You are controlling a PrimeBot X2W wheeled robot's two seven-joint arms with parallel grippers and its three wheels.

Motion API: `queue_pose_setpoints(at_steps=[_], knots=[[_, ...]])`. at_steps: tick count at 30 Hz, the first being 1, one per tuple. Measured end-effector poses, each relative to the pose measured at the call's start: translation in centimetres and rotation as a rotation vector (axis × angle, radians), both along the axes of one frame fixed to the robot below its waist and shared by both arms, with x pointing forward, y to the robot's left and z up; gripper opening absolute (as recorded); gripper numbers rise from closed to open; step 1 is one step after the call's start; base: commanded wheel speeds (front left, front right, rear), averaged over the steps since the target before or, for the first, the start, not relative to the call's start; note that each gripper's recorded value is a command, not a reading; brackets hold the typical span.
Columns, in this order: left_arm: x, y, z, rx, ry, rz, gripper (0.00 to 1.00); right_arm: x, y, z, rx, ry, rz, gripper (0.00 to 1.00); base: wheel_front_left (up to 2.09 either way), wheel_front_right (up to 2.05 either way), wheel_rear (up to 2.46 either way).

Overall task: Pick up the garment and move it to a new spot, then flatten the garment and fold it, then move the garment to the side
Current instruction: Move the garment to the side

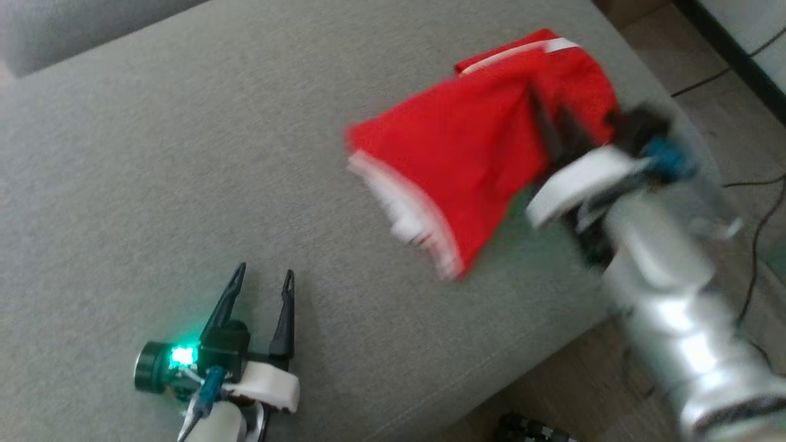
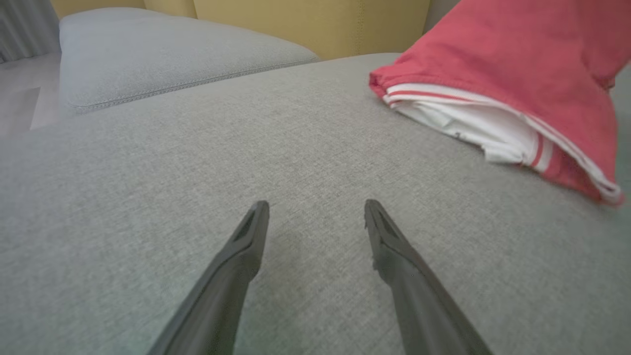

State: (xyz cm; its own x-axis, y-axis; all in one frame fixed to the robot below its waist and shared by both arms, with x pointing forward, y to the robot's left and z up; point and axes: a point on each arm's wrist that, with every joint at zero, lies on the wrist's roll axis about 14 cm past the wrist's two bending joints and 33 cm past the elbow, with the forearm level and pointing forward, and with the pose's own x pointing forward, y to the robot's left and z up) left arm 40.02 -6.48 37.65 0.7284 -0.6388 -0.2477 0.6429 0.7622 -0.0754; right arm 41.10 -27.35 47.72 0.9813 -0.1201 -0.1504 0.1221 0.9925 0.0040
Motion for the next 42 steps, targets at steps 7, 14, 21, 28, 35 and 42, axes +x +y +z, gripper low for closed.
queue_pose_setpoints(at_steps=[7,14,21,28,35,42], knots=[[1.4,2.1,-0.1,-0.001,-0.006,0.07,1.0,2.2,-9.7,2.5,-0.222,0.071,-0.135,0.25,0.0,0.0,0.0],[2.5,5.3,0.1,0.019,-0.022,0.167,1.0,2.6,-13.4,2.8,-0.272,0.087,-0.232,1.0,0.0,0.0,0.0],[3.1,9.4,1.1,0.05,-0.053,0.301,1.0,6.3,-4.2,4.5,-0.198,-0.096,-0.077,1.0,0.0,0.0,0.0],[2.0,14.9,2.3,0.067,-0.066,0.475,1.0,3.5,1.9,-0.9,-0.054,-0.042,0.023,1.0,0.0,0.0,0.0],[-0.7,20.2,3.3,0.092,-0.076,0.624,1.0,2.2,9.3,-3.8,0.085,0.006,0.177,1.0,0.0,0.0,0.0],[-4.0,23.8,4.1,0.108,-0.085,0.732,1.0,0.4,12.7,-4.2,0.186,0.015,0.237,1.0,0.0,0.0,0.0]])
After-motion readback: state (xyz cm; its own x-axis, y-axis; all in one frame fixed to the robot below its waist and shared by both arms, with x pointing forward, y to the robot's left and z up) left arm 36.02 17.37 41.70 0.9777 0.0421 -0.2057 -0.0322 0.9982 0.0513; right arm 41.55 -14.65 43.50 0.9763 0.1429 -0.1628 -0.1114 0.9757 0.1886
